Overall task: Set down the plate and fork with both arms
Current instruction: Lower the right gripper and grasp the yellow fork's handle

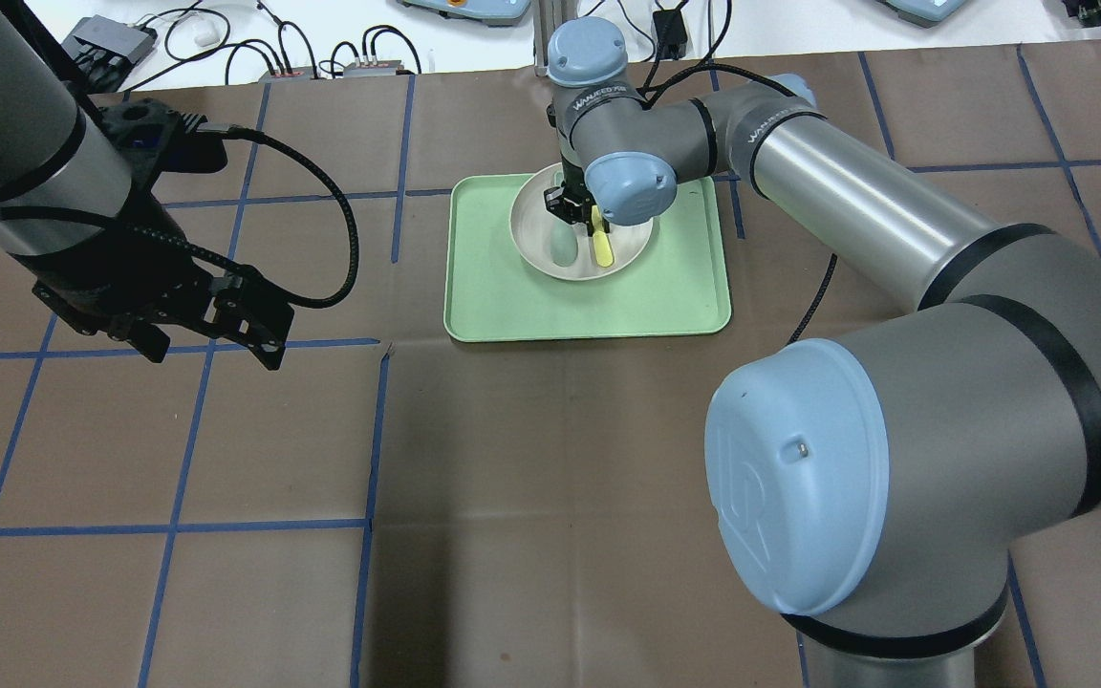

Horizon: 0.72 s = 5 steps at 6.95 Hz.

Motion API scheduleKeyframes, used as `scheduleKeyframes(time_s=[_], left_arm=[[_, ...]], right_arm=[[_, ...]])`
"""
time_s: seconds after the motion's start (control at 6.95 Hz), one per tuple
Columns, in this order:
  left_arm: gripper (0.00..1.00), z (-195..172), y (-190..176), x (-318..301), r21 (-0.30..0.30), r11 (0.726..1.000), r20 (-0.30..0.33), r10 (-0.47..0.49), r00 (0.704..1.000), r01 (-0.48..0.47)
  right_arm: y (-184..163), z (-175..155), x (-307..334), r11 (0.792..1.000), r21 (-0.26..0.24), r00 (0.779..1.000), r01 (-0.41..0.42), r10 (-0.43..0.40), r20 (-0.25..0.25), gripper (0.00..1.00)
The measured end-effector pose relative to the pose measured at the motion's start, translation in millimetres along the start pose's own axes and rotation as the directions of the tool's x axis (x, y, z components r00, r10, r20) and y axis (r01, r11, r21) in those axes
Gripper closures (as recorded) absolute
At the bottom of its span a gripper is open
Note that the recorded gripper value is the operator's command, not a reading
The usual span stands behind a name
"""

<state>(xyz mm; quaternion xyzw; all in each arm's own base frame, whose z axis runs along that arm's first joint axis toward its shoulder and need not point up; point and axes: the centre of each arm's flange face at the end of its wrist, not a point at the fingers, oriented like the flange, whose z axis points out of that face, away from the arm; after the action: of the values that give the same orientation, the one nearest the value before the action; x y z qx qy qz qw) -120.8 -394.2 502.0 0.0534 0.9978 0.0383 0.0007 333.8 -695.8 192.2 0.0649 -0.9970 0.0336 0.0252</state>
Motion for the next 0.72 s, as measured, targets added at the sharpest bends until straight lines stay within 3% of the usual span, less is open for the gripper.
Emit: scheduleKeyframes(time_s=[0.72], left_arm=[[0.01, 0.2, 0.5, 0.1, -0.003, 1.0, 0.0, 0.0, 1.0, 0.0]], right_arm=[[-1.0, -22.1, 1.1, 1.0, 0.019, 1.0, -0.009, 0.009, 0.005, 1.0]])
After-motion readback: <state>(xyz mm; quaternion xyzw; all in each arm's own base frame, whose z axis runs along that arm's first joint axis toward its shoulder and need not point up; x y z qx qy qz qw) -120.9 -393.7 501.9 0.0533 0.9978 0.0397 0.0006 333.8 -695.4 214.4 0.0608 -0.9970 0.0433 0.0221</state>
